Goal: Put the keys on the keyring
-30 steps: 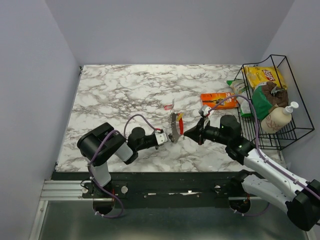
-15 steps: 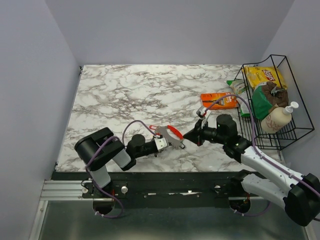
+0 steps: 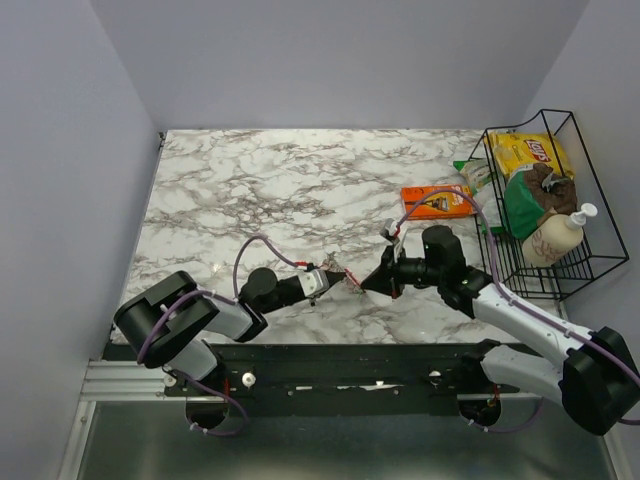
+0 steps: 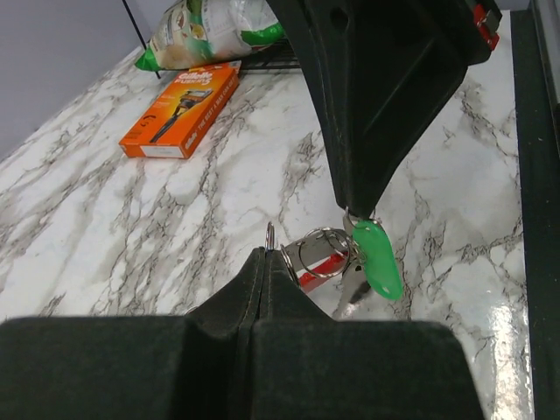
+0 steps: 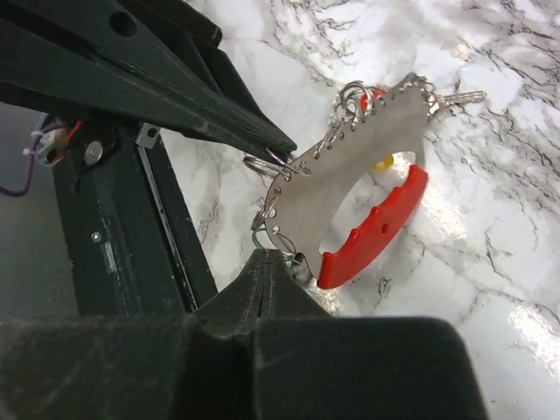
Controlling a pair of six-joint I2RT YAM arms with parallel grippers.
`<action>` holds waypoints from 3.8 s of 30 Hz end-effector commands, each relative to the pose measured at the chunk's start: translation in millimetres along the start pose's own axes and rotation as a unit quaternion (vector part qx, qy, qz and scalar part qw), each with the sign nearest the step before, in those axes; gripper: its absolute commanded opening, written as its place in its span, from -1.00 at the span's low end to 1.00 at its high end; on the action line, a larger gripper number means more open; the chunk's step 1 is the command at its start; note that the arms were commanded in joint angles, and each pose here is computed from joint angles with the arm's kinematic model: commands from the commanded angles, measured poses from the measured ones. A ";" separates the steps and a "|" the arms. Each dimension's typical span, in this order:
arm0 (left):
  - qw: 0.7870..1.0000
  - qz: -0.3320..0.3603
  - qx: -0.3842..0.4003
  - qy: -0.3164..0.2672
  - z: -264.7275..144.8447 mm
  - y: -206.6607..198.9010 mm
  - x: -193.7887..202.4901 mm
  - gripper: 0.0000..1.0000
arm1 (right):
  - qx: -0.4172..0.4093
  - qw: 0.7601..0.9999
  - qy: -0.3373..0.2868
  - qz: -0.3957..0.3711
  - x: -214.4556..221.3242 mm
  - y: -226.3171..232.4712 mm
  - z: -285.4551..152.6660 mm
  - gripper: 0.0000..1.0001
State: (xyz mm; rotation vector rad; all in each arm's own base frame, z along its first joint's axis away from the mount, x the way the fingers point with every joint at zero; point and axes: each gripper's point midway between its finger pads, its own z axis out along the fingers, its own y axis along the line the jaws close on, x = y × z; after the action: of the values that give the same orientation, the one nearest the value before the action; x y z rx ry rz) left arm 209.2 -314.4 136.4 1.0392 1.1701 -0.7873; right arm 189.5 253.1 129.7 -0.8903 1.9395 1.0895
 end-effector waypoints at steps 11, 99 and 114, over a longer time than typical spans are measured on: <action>0.998 -0.005 -0.008 -0.068 -6.8 -8.1 -19.4 -1.00 | -0.036 0.998 -0.019 -0.046 -26.7 11.8 -0.9 -0.99; 0.991 -0.008 -0.028 -0.127 -16.9 -16.6 -60.6 -1.00 | -0.064 0.997 0.003 0.040 27.5 -8.1 35.8 -0.99; 0.989 -0.050 -0.047 -0.131 -7.0 -12.0 -62.8 -1.00 | -0.123 0.991 -0.041 0.012 11.3 17.0 26.2 -0.99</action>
State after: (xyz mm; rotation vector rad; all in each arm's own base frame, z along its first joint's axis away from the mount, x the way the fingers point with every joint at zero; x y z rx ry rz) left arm 174.6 -305.8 94.9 0.9958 1.3672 -0.8576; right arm 180.0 278.9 109.7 -0.9260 1.8421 1.3389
